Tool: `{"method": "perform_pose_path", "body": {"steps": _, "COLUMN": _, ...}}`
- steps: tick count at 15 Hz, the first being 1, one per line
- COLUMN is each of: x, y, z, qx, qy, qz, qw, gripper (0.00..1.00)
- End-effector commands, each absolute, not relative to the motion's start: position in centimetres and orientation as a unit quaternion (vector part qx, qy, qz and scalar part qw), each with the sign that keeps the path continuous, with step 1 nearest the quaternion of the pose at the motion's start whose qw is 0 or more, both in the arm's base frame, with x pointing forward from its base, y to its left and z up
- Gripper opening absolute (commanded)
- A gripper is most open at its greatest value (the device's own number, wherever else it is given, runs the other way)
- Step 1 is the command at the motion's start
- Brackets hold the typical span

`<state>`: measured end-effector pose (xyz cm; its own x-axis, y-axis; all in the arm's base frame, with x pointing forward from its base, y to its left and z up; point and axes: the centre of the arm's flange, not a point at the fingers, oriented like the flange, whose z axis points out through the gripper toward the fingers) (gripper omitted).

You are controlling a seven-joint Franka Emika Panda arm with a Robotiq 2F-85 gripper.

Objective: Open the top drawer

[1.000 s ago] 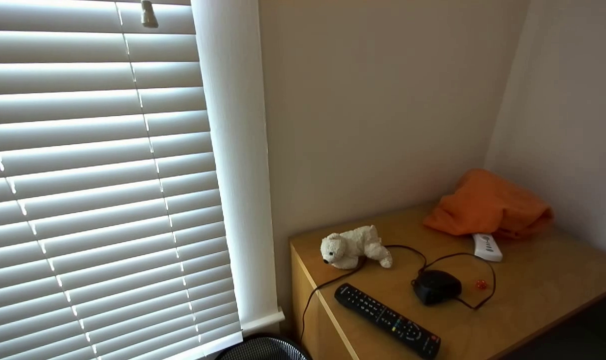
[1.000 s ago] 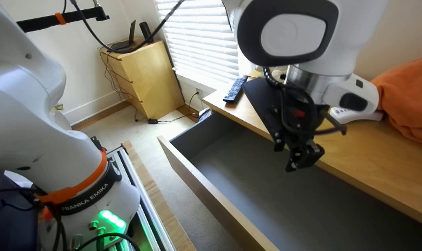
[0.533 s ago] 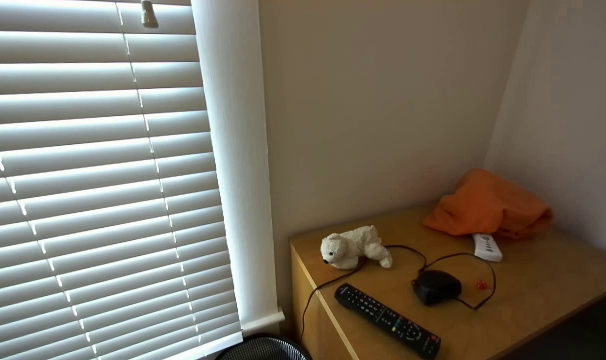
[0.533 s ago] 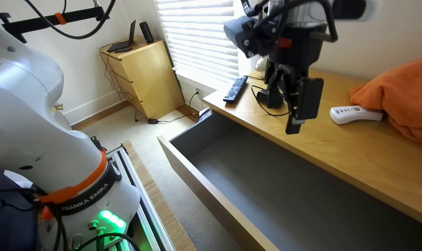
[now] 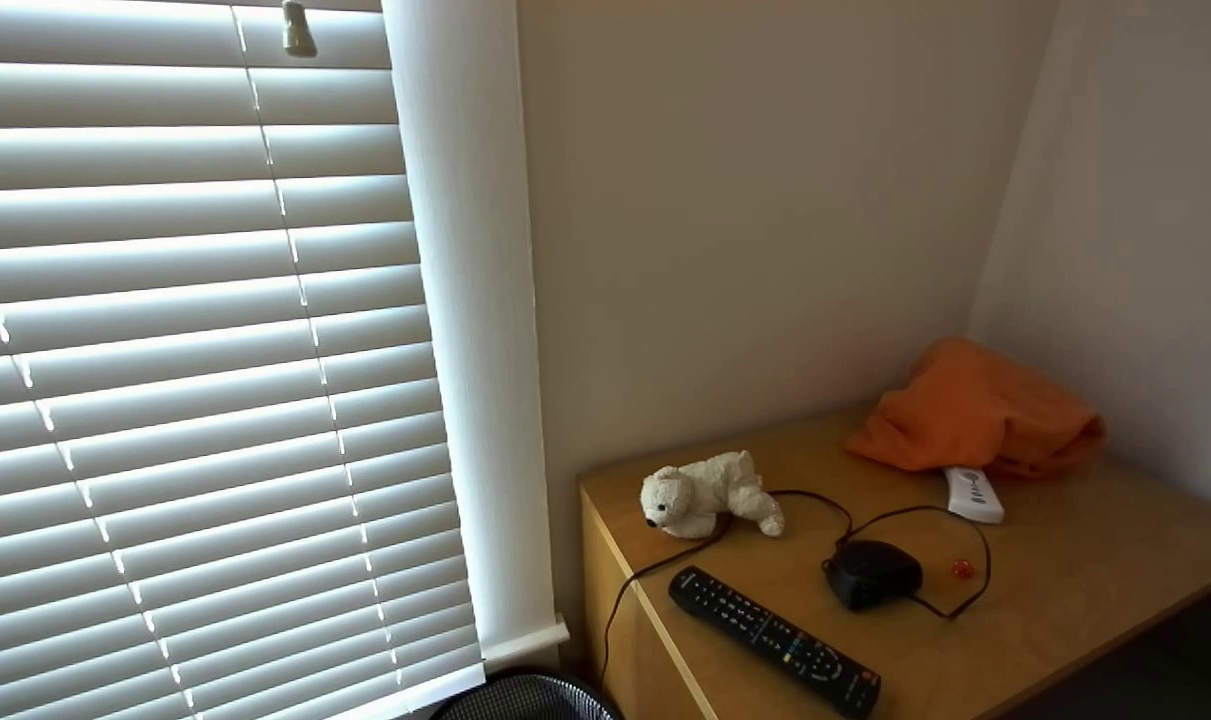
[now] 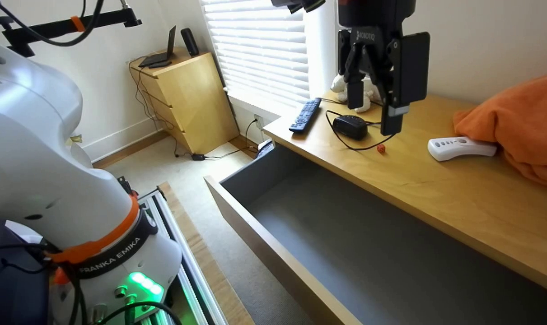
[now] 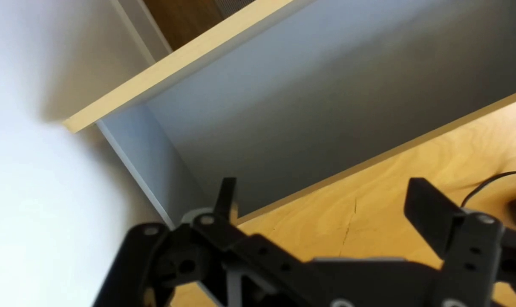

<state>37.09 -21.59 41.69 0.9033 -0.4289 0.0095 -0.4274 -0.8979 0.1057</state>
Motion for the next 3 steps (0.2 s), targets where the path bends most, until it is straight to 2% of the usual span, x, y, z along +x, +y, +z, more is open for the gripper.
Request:
{"method": "perform_pose_path", "body": {"steps": 1, "x": 37.03, "y": -21.55, "z": 41.65, "qx": 0.974, "qy": -0.219, "qz": -0.007, "qw": 0.052, "gripper": 1.00}}
{"method": "perform_pose_path", "body": {"steps": 3, "x": 36.94, "y": -21.49, "z": 41.44, "qx": 0.974, "qy": -0.218, "qz": -0.010, "qw": 0.052, "gripper": 1.00}}
